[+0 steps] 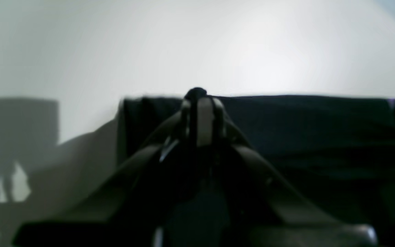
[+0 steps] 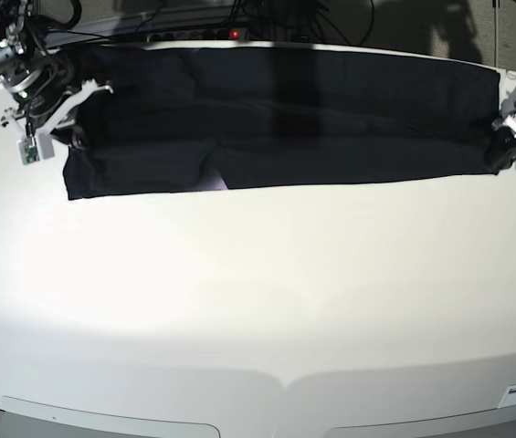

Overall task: Fold the T-shirt properly
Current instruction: 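Lift the hem with both grippers and fold it onto the collar, then release the hem and reposition both grippers at the folded strip's ends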

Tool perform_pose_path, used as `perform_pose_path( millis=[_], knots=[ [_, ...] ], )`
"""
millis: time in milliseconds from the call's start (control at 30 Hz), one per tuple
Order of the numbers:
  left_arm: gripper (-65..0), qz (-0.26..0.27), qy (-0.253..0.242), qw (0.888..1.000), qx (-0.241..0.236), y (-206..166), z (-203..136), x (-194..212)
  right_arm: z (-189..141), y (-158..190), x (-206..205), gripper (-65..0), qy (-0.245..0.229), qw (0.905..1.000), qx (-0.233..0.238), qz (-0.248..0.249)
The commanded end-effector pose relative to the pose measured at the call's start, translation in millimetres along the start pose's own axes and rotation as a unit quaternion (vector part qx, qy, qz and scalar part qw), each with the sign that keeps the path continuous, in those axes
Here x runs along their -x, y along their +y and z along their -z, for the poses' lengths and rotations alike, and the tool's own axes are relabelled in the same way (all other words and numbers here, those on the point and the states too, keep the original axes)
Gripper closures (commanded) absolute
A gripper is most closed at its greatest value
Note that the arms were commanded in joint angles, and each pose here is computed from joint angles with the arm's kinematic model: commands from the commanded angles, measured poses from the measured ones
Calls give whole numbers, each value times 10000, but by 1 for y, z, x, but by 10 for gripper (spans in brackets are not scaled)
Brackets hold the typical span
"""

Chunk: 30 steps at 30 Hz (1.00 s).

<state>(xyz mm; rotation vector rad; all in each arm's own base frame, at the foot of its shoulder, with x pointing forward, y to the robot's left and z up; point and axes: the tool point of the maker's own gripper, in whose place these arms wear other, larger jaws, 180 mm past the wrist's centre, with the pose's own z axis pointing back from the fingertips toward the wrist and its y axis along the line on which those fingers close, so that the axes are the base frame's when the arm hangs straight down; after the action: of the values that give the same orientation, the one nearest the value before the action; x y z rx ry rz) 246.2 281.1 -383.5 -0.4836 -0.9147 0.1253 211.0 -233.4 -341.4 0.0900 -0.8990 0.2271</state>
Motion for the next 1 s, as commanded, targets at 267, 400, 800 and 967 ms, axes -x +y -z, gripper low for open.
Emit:
perform_pose_path(
  millis=[267, 400, 800, 967],
  knots=[
    [0, 416, 228, 9986, -254, 11, -12, 11, -13, 1, 17, 0, 200, 9997, 35, -134],
    [0, 423, 216, 9985, -288, 13, -14, 10, -14, -3, 23, 0, 341, 9988, 148, -326],
    [0, 157, 51, 9984, -535, 31, -33, -4, -15, -3, 30, 0, 519, 9981, 152, -306],
    [0, 92, 34, 9986, -517, 29, -31, 0, -16, -2, 41, 0, 824, 9962, 125, -262]
  ],
)
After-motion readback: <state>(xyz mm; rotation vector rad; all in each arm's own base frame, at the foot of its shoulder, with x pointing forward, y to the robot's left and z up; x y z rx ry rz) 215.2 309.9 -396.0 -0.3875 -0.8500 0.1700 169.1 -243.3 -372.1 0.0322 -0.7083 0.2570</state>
